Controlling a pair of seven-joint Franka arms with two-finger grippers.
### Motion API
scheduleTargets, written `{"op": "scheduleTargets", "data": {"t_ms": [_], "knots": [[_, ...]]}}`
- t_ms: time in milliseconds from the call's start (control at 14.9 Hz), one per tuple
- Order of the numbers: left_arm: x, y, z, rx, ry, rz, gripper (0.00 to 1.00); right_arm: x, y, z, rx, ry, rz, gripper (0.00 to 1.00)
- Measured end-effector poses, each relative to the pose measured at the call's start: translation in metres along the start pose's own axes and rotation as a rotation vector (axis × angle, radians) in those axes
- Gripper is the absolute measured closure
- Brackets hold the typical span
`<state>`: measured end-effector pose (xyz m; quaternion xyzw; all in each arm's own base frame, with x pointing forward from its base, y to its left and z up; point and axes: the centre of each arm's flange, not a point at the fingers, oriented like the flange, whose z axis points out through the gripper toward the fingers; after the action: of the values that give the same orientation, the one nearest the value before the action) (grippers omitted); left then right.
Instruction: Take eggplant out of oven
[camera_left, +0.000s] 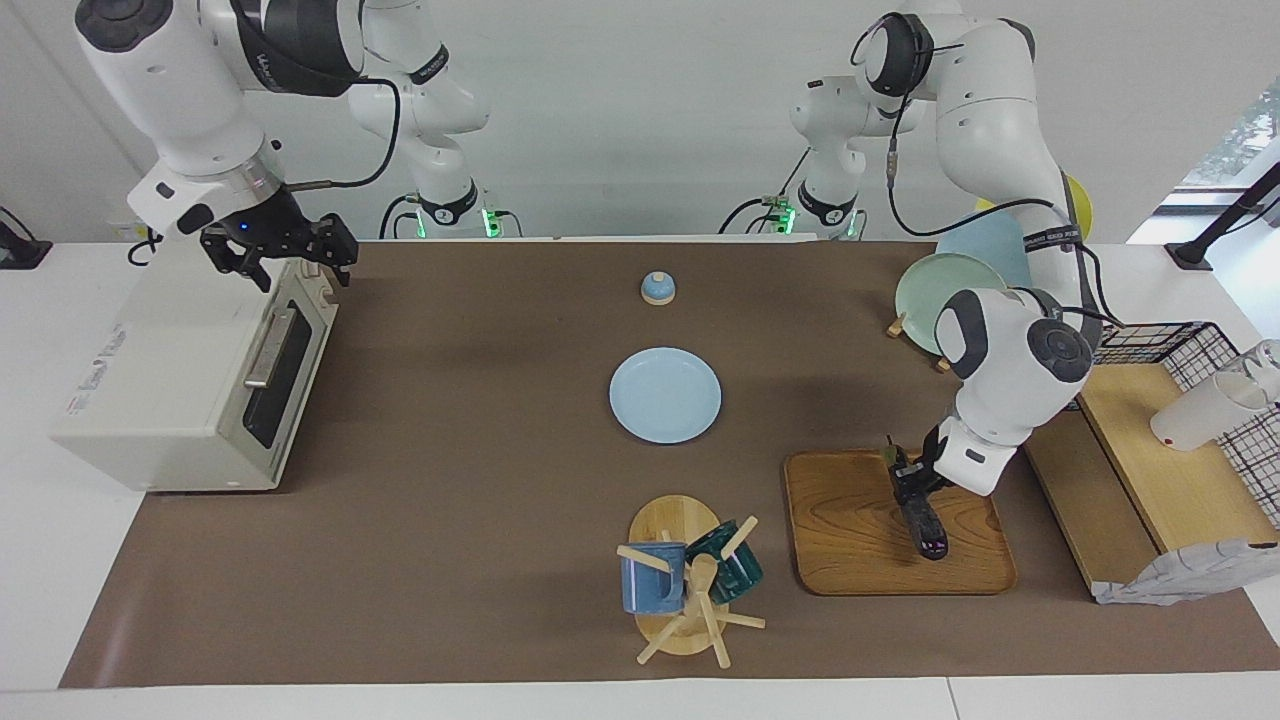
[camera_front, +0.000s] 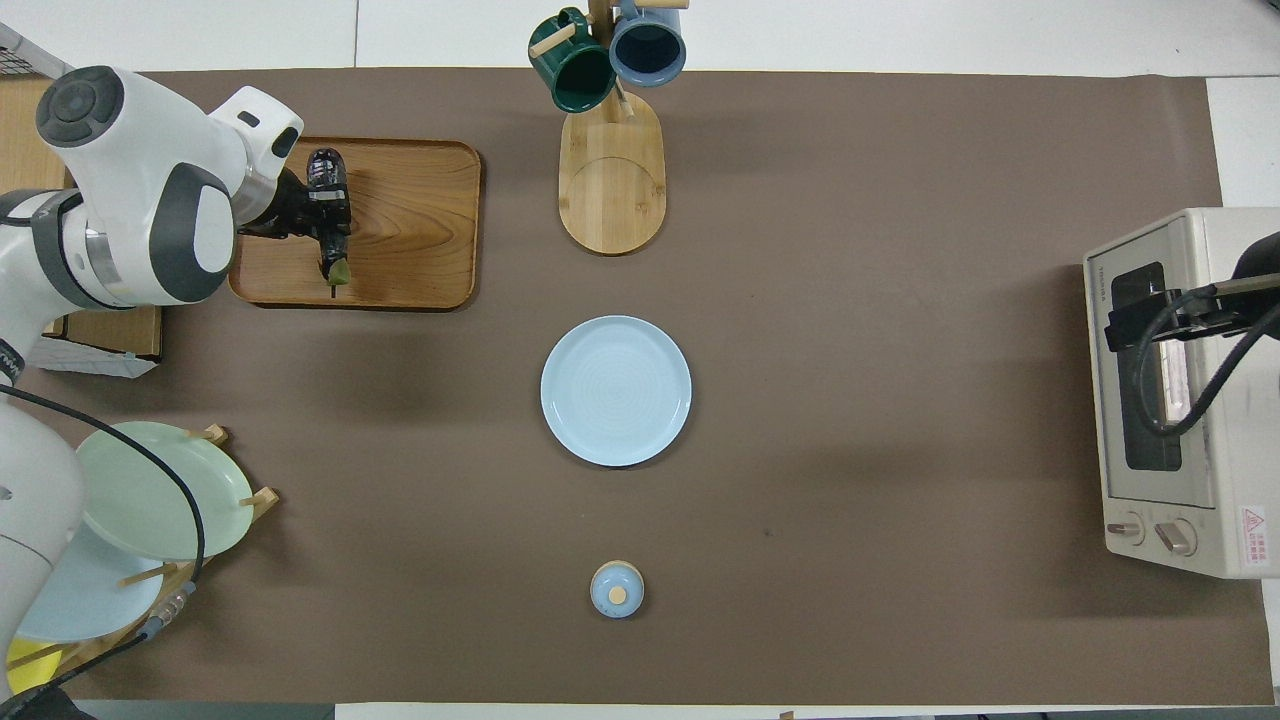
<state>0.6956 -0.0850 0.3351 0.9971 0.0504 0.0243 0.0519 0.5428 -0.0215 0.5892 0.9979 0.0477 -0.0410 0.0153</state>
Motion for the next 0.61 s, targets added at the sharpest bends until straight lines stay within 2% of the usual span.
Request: {"op": "scheduleTargets", "data": {"t_ms": [269, 404, 605], "knots": [[0.005, 0.001, -0.017, -0.004, 0.022, 0.024, 0.19, 0.000, 0.001, 0.000, 0.000, 0.000, 0.001, 0.00], [0.004, -0.001, -0.045, -0.003, 0.028, 0.023, 0.00, 0.000, 0.001, 0.000, 0.000, 0.000, 0.001, 0.00], [-0.013, -0.006, -0.114, 0.012, 0.006, 0.019, 0.00, 0.000, 0.001, 0.000, 0.000, 0.000, 0.001, 0.00]]}}
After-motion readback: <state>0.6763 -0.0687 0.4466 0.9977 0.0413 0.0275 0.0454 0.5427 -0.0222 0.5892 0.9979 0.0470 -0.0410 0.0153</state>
